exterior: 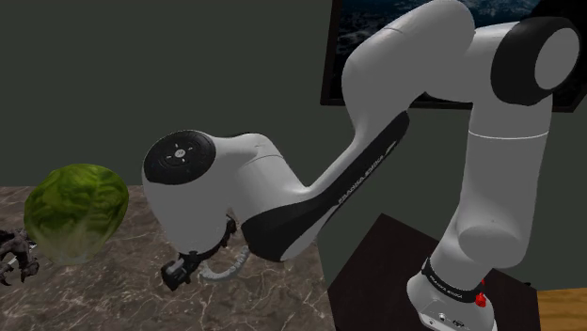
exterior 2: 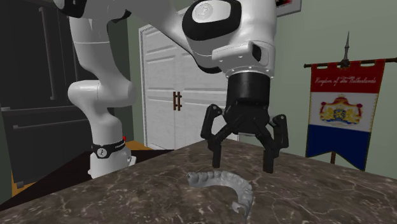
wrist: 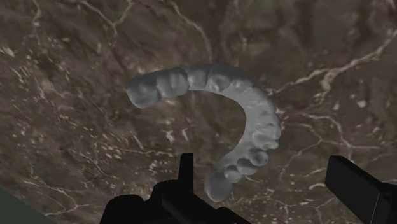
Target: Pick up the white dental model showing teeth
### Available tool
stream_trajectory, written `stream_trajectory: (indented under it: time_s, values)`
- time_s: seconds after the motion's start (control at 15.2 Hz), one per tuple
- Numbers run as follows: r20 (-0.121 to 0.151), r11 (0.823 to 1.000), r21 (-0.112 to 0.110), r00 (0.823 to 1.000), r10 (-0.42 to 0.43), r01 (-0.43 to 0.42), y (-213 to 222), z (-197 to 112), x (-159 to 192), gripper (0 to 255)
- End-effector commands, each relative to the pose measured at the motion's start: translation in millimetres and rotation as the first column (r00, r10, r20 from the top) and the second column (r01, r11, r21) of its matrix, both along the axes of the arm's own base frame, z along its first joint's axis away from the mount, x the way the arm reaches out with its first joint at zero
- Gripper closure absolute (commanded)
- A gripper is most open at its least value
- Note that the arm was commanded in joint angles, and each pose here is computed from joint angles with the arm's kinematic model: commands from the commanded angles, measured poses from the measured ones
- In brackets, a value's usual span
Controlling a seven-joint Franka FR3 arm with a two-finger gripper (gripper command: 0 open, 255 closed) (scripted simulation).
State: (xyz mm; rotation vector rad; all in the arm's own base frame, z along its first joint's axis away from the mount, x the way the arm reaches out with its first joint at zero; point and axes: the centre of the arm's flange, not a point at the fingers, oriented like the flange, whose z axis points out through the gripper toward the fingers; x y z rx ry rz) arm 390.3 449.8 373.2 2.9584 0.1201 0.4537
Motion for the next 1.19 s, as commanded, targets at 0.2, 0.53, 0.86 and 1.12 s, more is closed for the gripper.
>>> stream_trajectory:
  time_s: [0.2,0.53,0.86,1.12]
  values:
    - [0.004,1.0,-0.001,1.0,-0.001,0.001,4.0,-28.2,0.4,0]
    - [0.004,1.0,-0.001,1.0,-0.001,0.001,3.8,-36.8,0.3,255]
    - [0.004,1.0,-0.001,1.0,-0.001,0.001,3.1,-37.7,-1.1,255]
    - [0.004,1.0,-0.001,1.0,-0.001,0.001,4.0,-31.3,0.4,255]
